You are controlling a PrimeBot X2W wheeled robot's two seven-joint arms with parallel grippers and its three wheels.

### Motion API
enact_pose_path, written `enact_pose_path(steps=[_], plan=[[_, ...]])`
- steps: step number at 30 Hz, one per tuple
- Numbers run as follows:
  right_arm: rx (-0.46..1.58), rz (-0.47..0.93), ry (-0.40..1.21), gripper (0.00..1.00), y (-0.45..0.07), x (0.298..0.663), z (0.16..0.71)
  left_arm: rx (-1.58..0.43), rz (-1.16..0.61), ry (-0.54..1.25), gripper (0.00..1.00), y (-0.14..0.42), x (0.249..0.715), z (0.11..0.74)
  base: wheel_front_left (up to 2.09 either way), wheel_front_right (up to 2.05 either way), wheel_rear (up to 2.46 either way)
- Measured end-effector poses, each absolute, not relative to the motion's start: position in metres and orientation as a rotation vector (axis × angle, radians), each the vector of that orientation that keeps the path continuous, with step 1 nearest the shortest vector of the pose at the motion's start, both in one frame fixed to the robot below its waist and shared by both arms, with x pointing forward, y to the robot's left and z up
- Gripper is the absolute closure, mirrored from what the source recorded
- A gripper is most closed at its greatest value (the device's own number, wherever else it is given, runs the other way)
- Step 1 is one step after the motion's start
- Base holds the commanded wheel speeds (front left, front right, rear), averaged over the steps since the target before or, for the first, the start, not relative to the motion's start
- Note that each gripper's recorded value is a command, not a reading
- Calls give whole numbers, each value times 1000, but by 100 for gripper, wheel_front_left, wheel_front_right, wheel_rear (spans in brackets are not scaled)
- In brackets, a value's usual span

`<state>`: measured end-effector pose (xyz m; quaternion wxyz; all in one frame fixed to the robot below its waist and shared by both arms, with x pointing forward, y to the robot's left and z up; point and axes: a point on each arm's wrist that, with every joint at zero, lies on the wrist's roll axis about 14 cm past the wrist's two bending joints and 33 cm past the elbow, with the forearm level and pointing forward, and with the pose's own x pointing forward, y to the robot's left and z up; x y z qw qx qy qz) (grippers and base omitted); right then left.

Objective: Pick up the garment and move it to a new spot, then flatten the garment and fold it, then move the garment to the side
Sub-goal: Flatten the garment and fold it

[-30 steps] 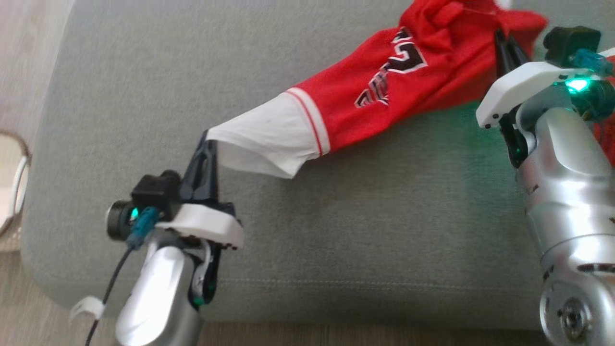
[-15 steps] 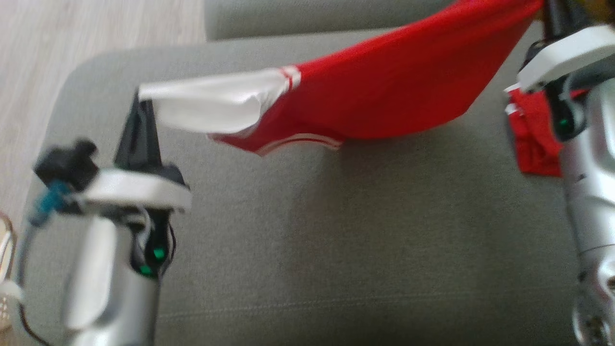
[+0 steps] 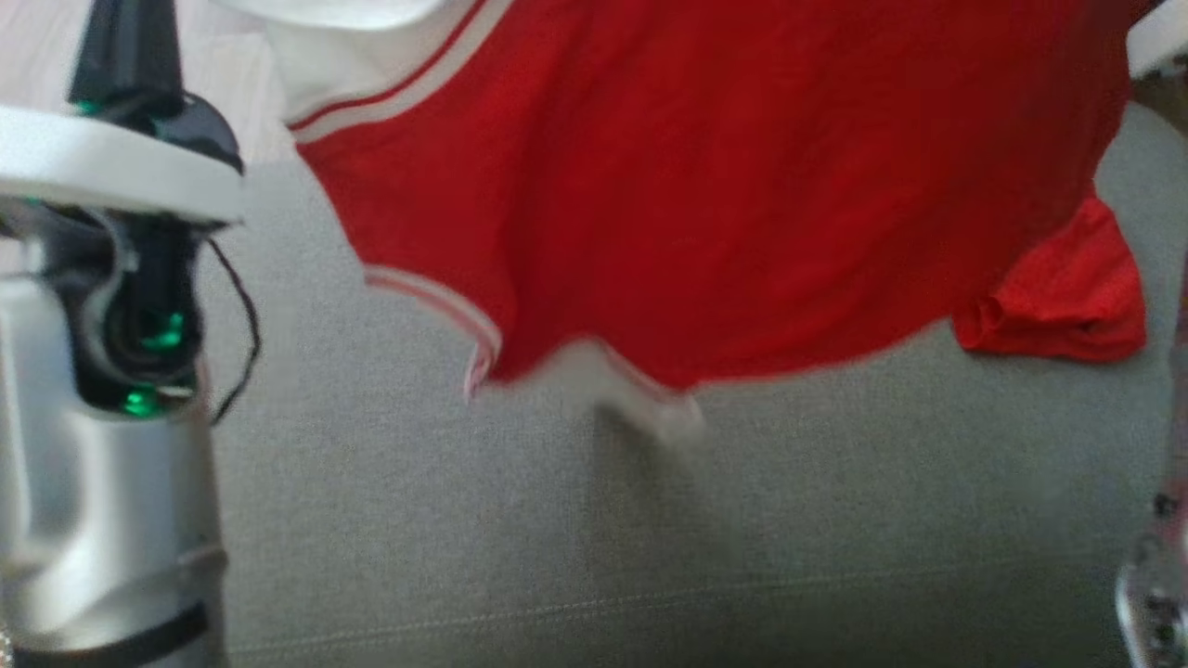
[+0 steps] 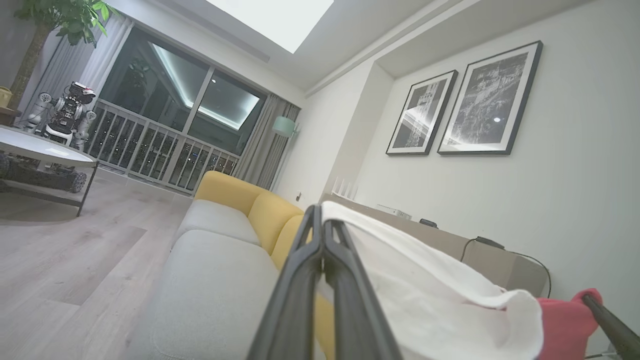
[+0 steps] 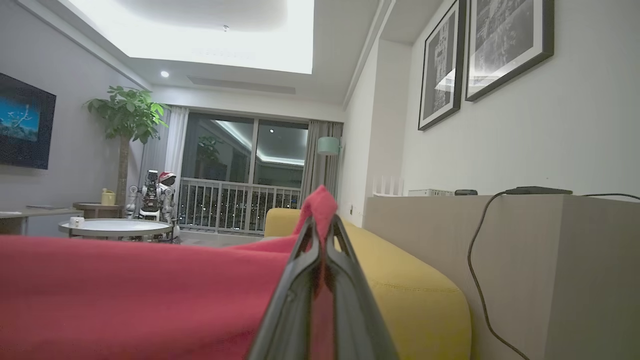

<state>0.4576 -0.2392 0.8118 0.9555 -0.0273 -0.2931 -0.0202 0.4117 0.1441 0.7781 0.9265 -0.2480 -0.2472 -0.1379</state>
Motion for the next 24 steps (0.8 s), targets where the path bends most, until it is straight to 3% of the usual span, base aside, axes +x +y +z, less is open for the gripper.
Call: enact_pose_path(steps=[6, 11, 14, 19, 24], plan=[[-35, -35, -478, 100, -221, 476, 795, -500, -276, -433, 100, 146, 439, 784, 0, 0, 0], [-19, -17, -400, 100, -210, 525, 792, -478, -287, -329, 100, 141, 499, 790, 0, 0, 0], [-28, 5, -445, 100, -198, 561, 813, -408, -254, -343, 100, 148, 543, 804, 0, 0, 0], [29, -16, -652, 100, -201, 612, 849, -330, -169, -484, 100, 163, 609, 831, 0, 0, 0], [150, -35, -670, 100, -206, 667, 804, -269, -185, -623, 100, 162, 649, 823, 0, 0, 0]])
